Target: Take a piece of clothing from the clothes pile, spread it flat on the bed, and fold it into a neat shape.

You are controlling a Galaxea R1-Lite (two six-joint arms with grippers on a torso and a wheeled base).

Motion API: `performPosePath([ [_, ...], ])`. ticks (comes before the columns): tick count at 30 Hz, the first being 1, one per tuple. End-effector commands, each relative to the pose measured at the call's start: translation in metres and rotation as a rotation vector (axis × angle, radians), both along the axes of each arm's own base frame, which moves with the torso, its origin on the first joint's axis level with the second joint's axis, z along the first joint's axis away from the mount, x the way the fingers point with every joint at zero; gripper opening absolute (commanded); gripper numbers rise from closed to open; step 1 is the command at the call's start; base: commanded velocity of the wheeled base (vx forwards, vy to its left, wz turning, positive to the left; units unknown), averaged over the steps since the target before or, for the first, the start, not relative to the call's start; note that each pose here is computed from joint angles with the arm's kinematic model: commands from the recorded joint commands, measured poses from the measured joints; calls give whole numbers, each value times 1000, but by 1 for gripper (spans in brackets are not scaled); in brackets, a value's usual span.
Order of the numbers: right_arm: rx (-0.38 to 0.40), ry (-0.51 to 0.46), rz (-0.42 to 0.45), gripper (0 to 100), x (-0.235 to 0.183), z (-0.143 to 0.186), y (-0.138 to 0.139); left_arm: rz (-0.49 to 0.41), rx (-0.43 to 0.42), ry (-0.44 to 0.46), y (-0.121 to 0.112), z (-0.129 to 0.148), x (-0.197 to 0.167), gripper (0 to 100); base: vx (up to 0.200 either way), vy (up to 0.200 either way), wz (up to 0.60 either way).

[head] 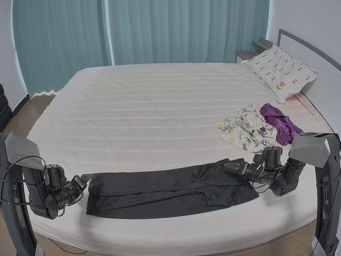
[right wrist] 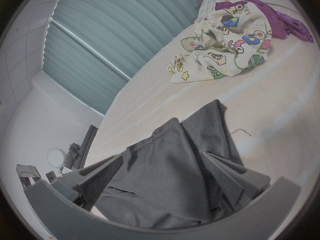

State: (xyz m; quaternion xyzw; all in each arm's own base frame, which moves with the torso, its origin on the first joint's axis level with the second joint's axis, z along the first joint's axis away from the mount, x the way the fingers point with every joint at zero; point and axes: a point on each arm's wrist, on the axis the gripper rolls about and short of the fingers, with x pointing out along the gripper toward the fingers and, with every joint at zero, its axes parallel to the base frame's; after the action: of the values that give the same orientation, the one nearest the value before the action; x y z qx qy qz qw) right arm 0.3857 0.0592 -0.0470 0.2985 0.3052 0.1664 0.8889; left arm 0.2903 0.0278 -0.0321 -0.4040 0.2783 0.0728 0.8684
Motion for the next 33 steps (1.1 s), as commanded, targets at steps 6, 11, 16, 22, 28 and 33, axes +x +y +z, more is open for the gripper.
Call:
performPosePath([
  [6, -4, 20, 1, 100, 1, -10, -3, 0, 2, 6, -1, -3, 1, 100, 0, 0, 0],
  [11, -5, 30, 1, 0, -1, -12, -3, 0, 2, 6, -1, -3, 1, 100, 0, 0, 0],
  [16, -9, 42, -20, 0, -10, -7, -11, 1, 4, 3, -1, -3, 3, 100, 0, 0, 0],
  [22, -30, 63, -11, 0, -26, -6, -12, 1, 4, 4, -1, -3, 3, 100, 0, 0, 0],
  [28, -31, 51, -19, 0, -34, -1, -16, 0, 6, 3, -1, -3, 3, 100, 0, 0, 0],
  [33, -36, 58, -20, 0, -36, -2, -18, -12, 20, 10, -1, -6, 3, 100, 0, 0, 0],
])
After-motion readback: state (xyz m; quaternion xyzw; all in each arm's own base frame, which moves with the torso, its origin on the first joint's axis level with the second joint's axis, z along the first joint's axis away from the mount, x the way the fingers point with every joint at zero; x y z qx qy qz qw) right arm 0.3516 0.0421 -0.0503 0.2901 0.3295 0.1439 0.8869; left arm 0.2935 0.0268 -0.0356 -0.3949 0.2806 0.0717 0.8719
